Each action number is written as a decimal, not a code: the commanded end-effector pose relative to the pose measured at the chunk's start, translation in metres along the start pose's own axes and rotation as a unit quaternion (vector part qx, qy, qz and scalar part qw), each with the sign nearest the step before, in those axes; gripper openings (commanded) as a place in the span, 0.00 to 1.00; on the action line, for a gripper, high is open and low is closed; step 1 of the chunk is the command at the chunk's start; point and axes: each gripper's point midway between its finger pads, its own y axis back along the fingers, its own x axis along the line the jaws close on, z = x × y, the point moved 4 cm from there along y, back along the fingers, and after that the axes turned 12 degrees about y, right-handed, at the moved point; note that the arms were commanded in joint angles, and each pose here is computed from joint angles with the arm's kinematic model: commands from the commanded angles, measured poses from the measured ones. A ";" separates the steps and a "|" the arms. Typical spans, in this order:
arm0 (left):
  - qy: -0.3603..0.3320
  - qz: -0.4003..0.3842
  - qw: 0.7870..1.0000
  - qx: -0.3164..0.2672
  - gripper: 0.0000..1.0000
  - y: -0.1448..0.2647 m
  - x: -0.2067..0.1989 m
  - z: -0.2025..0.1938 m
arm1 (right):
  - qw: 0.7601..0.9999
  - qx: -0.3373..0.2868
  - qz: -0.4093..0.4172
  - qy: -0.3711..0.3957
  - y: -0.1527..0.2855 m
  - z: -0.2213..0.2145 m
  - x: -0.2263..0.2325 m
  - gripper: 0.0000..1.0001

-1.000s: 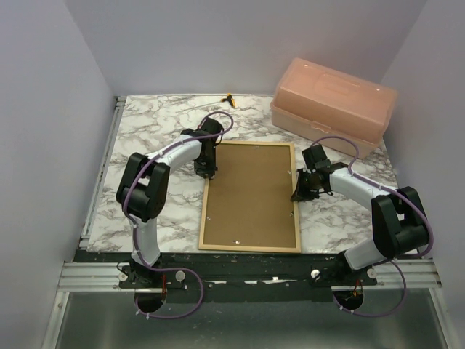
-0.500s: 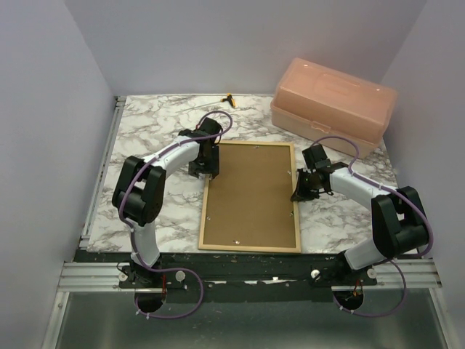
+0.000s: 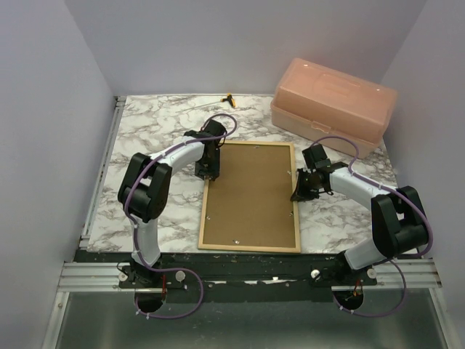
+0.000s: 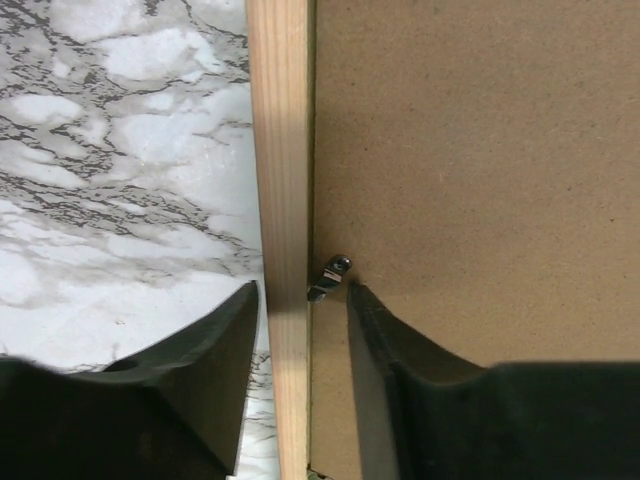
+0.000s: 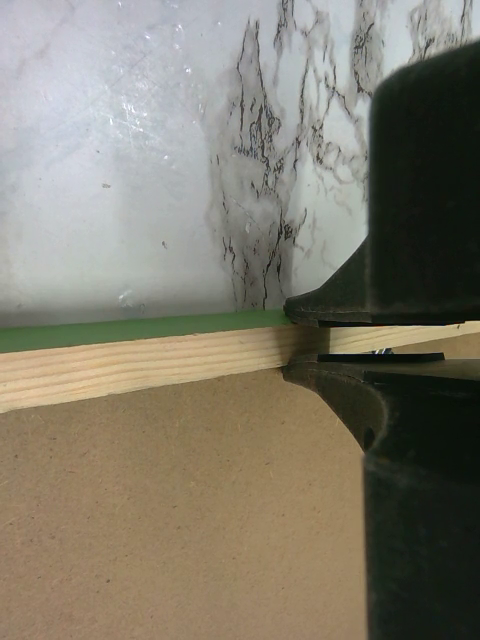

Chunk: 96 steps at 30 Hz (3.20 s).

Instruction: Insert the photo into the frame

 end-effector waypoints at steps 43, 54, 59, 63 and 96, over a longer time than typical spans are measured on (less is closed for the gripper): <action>0.060 -0.128 0.990 -0.003 0.57 0.036 0.006 -0.001 | 0.996 -0.080 0.046 0.001 0.053 0.039 0.024 0.82; 0.104 -0.179 0.978 0.005 0.57 0.036 0.016 0.010 | 0.985 -0.094 0.133 0.065 0.034 0.079 0.112 0.69; 0.104 -0.186 0.977 0.013 0.56 0.030 0.017 0.009 | 0.976 -0.076 0.186 0.080 -0.010 0.104 0.173 0.42; 0.103 -0.173 0.980 0.012 0.54 0.026 0.019 0.010 | 0.972 -0.078 0.207 0.075 -0.025 0.117 0.190 0.31; 0.051 0.041 0.998 -0.008 0.52 -0.011 0.016 -0.010 | 0.945 -0.046 0.318 0.059 -0.083 0.091 0.209 0.17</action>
